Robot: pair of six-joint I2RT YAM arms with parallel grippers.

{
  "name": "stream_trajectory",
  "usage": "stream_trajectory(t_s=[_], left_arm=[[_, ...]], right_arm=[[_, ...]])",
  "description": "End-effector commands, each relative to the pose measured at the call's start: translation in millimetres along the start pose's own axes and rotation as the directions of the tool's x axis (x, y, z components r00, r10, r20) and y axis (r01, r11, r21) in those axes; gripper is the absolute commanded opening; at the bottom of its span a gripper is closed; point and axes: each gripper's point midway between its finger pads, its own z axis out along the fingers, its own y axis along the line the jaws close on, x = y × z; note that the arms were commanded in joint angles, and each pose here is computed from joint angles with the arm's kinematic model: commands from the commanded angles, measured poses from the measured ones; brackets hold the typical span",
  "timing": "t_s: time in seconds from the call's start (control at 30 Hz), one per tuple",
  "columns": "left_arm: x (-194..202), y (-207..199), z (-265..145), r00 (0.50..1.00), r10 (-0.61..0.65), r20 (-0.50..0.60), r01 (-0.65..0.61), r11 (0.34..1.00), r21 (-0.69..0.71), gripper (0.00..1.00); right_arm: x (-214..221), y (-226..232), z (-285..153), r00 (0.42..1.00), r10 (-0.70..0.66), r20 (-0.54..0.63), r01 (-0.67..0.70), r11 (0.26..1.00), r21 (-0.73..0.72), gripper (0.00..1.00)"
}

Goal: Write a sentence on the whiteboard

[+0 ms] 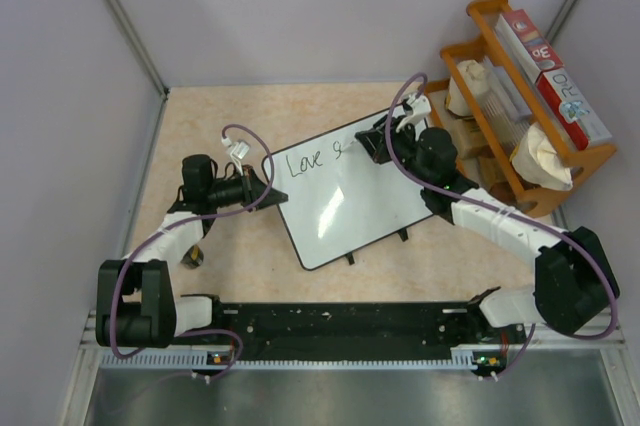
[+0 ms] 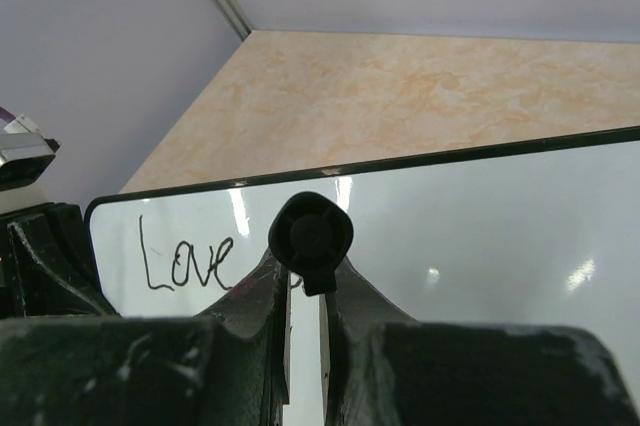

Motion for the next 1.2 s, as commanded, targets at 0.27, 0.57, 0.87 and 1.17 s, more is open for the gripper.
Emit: stream_trajectory(t_s=[0.27, 0.57, 0.87, 1.17], left_arm=[[1.6, 24.2, 4.7, 0.976, 0.217, -0.013, -0.218, 0.972, -0.087, 0.0], [0.9, 24.5, 4.8, 0.976, 0.219, -0.013, -0.219, 0.972, -0.089, 0.0], [1.1, 23.9, 5.0, 0.976, 0.219, -0.013, -0.219, 0.972, -0.087, 0.0], [0.6, 24.1, 5.1, 0.975, 0.221, -0.014, -0.221, 0.971, -0.087, 0.0]], right_arm=[[5.3, -17.5, -10.2, 0.999, -0.031, -0.02, 0.032, 0.997, 0.073, 0.0], [-11.6, -19.5, -7.1, 0.999, -0.026, 0.024, 0.024, 0.995, 0.098, 0.0], [-33.6, -14.4, 2.4, 0.998, -0.031, 0.061, 0.026, 0.996, 0.088, 0.0], [-44.1, -12.1, 10.4, 0.997, -0.034, 0.068, 0.028, 0.996, 0.084, 0.0]])
